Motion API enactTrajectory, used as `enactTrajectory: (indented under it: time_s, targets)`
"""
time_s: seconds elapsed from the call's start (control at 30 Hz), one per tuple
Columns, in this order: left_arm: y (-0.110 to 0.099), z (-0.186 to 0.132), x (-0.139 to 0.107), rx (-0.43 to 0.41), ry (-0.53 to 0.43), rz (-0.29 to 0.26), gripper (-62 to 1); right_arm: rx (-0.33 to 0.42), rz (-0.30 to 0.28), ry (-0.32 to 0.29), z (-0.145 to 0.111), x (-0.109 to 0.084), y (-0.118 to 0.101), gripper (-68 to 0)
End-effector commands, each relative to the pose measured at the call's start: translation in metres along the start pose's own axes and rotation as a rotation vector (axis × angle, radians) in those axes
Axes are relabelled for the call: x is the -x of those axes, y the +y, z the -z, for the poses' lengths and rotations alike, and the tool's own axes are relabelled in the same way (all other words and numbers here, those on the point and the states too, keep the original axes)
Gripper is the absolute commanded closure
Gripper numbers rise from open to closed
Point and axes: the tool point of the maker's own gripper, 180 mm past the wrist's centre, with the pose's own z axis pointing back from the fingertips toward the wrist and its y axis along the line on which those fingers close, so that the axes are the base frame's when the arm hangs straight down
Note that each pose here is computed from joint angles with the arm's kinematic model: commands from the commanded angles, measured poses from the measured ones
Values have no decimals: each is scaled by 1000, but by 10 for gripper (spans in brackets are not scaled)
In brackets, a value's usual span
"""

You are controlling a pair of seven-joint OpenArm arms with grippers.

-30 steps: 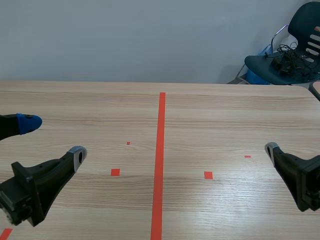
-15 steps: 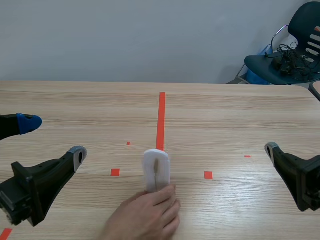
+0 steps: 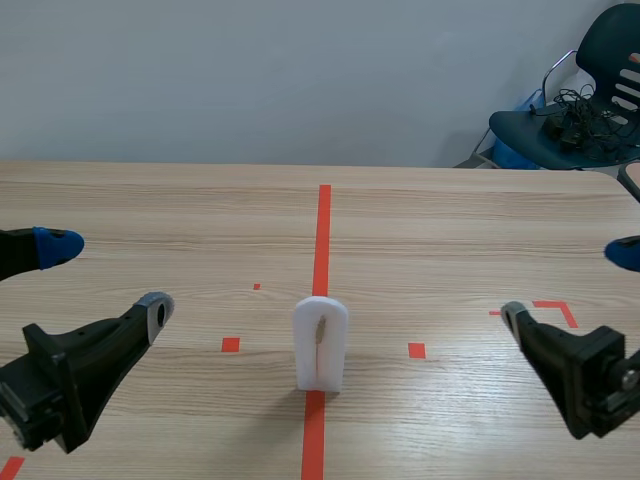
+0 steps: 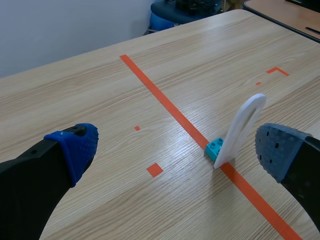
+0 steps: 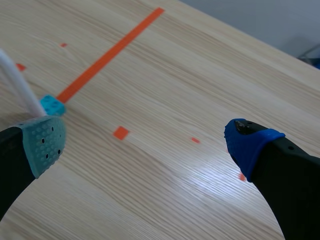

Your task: Do the leaf sorting experiment

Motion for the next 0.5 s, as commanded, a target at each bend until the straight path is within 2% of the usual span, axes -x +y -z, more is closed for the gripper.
enactTrajectory:
  time_s: [0.0, 0.1, 0.23, 0.37, 0.47]
  targets:
    - [0, 1, -7, 1, -29, -5, -623, -6, 20, -33, 10, -3, 1, -679]
    - [0, 1, -7, 1, -29, -5, -623, -40, 49, -22, 25, 10, 9, -679]
    - [0, 1, -7, 0, -29, -5, -623, -90, 50, -18, 48, 27, 25, -679]
    - [0, 1, -7, 1, -29, -5, -623, -179, 52, -32, 74, 39, 54, -679]
    - [0, 1, -7, 1, -29, -5, -623, -239, 24, -69, 90, 44, 77, -679]
